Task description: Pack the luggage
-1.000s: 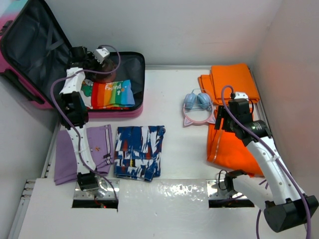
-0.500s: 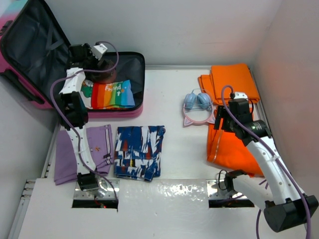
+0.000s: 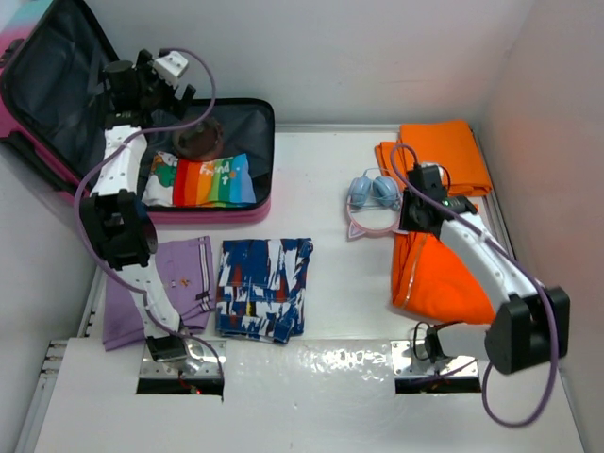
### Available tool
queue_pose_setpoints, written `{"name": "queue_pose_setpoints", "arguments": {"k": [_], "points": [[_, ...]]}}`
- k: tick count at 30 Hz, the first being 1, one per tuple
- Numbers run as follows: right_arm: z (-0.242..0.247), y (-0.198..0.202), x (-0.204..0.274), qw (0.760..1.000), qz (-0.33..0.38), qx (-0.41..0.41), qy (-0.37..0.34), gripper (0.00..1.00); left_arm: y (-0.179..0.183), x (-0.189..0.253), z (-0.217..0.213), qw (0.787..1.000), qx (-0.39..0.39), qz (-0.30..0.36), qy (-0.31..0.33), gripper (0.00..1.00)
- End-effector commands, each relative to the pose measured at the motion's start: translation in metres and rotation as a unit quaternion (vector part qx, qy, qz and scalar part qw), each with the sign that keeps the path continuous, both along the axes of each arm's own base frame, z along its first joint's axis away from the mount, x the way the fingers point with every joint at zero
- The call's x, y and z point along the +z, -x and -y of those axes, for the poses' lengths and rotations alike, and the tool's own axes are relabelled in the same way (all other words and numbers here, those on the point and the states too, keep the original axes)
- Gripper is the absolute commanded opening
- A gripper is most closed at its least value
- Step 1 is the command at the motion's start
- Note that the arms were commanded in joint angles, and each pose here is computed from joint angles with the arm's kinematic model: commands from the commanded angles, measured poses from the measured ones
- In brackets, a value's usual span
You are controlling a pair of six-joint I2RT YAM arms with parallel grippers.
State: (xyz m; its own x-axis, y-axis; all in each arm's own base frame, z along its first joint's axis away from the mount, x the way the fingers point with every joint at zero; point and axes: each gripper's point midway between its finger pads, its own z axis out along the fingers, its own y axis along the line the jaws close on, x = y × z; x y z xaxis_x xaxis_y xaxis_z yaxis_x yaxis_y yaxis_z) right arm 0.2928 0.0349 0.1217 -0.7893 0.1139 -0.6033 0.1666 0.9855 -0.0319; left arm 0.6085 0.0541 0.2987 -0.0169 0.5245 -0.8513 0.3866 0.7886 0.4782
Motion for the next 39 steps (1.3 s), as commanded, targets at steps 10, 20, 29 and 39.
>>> {"name": "queue_pose_setpoints", "arguments": {"k": [10,20,29,39], "points": [[-0.010,-0.072,0.010,0.998,0.060,-0.010,0.002,0.60,0.045,-0.017,0.010,0.997,-0.020,-0.055,-0.041,0.93],[0.001,-0.097,-0.047,0.999,-0.003,-0.034,0.015,0.50,0.118,0.008,0.139,0.983,-0.071,-0.131,0.103,0.92],[0.011,-0.114,-0.076,0.998,-0.032,-0.040,0.023,0.45,0.142,-0.021,0.139,0.973,-0.037,-0.215,0.081,0.92],[0.003,-0.117,-0.110,0.999,-0.034,-0.013,-0.025,0.32,0.160,-0.030,0.155,0.967,-0.050,-0.232,0.094,0.90]]}}
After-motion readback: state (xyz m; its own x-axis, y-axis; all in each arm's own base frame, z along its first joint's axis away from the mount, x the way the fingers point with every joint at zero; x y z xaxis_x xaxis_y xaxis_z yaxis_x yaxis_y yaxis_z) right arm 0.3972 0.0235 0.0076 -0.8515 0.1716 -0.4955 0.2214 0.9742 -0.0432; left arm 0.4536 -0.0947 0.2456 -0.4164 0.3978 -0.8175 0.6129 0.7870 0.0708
